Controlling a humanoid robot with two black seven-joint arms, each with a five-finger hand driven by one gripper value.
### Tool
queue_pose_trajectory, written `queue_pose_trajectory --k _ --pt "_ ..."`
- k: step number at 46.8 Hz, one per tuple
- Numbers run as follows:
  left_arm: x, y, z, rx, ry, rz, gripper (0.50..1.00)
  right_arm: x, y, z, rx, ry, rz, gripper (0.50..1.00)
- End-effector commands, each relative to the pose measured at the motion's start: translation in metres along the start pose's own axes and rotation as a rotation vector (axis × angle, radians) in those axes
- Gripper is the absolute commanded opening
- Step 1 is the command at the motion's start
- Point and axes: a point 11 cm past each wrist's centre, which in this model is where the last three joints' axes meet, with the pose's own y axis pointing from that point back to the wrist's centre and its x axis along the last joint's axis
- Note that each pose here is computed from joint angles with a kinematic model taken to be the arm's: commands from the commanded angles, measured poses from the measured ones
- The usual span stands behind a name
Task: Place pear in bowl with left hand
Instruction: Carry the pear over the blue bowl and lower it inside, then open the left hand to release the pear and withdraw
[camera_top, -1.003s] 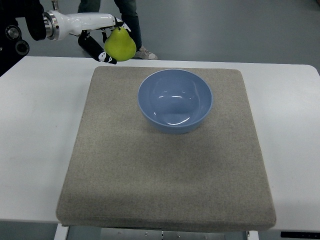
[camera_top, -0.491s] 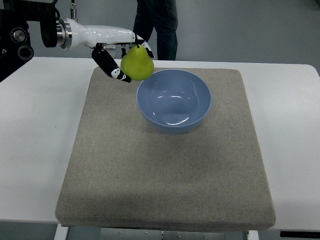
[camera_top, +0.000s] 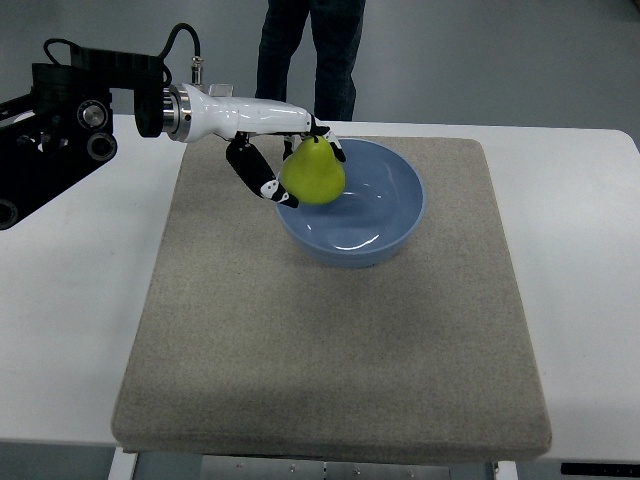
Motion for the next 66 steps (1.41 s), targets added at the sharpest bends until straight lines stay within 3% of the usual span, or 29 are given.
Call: queue_pose_trajectory --k 1,15,18,22,25,28,33,37,43,50,66 --pt "-0.004 -0.008 -0.002 0.0 0.024 0.0 0.5 0.0 0.0 0.0 0.0 0.0 0.0 0.926" --pt "-0.011 -0.027 -0.006 -0.002 0.063 0.036 0.5 0.0 0.0 0.0 0.0 0.0 0.0 0.926" --pt "-0.012 -0.03 -0.003 -0.01 0.064 0.041 0.587 0.0 0.0 0.0 0.0 0.0 0.0 0.926" --pt "-0.019 -0.034 -0.002 -0.018 0.076 0.03 0.606 0.0 0.0 0.0 0.0 0.0 0.0 0.926" --pt "-0.026 -0.036 -0.003 -0.016 0.08 0.017 0.696 0.0 0.0 0.0 0.0 0.0 0.0 0.926" --pt "-0.031 -0.038 -0.004 -0.012 0.077 0.002 0.711 0.0 0.0 0.0 0.0 0.0 0.0 0.926" --pt "-0.033 -0.038 -0.007 -0.003 0.082 -0.002 0.778 0.0 0.0 0.0 0.0 0.0 0.0 0.926" --pt "-0.033 -0.041 -0.005 -0.012 0.1 0.0 0.887 0.0 0.0 0.0 0.0 0.0 0.0 0.926" --pt "-0.033 -0.041 -0.007 -0.01 0.104 0.0 0.958 0.0 0.0 0.0 0.0 0.0 0.0 0.926" --pt "-0.031 -0.04 -0.006 -0.013 0.107 0.008 0.992 0.0 0.0 0.0 0.0 0.0 0.0 0.926" --pt "-0.01 -0.032 -0.007 -0.055 0.231 0.161 0.994 0.0 0.0 0.0 0.0 0.0 0.0 0.926"
